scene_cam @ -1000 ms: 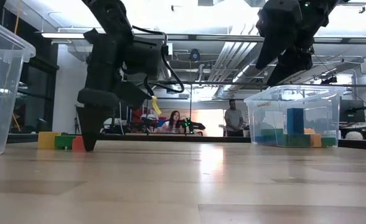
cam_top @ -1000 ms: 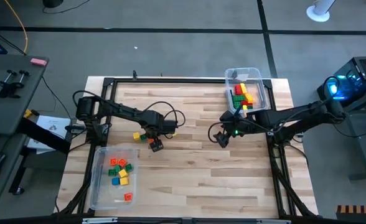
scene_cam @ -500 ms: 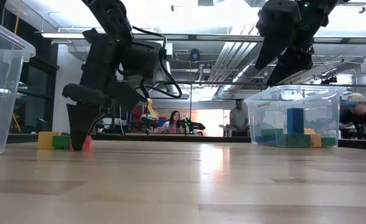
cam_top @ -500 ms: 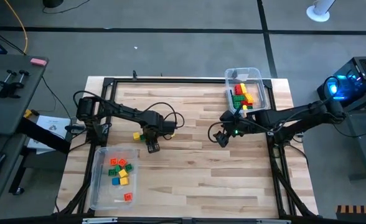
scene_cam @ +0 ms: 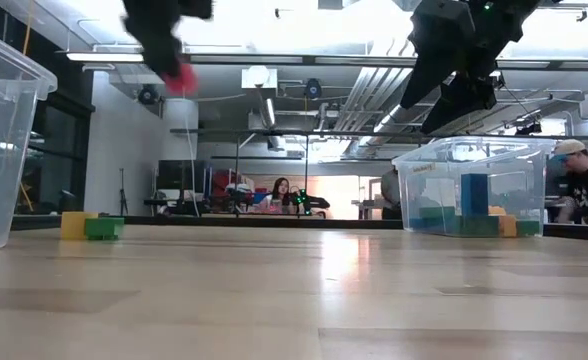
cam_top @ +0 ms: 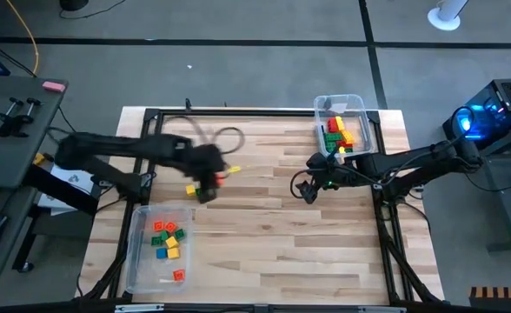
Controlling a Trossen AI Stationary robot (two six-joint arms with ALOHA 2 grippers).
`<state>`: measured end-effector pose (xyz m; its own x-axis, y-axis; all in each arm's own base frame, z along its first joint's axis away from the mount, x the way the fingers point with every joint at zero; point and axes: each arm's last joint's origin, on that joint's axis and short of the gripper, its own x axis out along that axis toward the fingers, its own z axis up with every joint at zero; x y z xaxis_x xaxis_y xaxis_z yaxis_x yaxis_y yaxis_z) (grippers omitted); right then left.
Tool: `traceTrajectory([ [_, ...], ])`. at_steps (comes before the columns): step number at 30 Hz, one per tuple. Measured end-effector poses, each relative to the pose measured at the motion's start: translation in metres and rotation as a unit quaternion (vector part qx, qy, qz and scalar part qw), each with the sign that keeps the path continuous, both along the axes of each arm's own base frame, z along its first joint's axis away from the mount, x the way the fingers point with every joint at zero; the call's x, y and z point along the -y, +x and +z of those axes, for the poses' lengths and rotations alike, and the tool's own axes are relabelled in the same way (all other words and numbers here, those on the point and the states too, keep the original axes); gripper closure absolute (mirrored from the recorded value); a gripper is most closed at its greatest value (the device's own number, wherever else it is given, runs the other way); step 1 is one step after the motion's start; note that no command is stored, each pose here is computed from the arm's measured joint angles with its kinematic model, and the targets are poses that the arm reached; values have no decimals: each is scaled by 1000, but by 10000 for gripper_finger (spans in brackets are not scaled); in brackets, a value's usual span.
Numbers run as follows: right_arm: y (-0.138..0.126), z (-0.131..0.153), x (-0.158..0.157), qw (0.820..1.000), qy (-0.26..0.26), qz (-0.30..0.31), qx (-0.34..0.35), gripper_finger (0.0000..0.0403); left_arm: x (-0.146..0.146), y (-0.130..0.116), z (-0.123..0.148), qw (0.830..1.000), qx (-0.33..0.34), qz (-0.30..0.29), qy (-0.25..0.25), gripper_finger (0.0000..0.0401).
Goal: Sort blocks by size
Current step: Put the small orange game piece into the left transparent bin, then put the small green game piece into the left transparent bin
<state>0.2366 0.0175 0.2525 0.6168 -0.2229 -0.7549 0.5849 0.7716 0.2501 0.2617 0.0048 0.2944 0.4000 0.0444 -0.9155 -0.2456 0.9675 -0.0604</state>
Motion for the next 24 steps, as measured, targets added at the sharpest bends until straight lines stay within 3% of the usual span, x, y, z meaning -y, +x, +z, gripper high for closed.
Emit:
traceTrajectory([
  [5,0,0,0,1000,-9,-1,-1,78,36,-64,37,996,11,62,-65,298],
  [12,0,0,1,1000,-15,-3,-1,78,99,-122,39,984,-89,95,-121,298],
  [16,0,0,2,1000,-16,-7,0,78,123,-129,33,984,-96,106,-111,284],
  [20,0,0,3,1000,-14,-11,0,78,127,-122,26,980,-120,126,-102,204],
  [24,0,0,4,1000,-16,-12,2,78,122,-116,25,974,-156,98,-130,132],
])
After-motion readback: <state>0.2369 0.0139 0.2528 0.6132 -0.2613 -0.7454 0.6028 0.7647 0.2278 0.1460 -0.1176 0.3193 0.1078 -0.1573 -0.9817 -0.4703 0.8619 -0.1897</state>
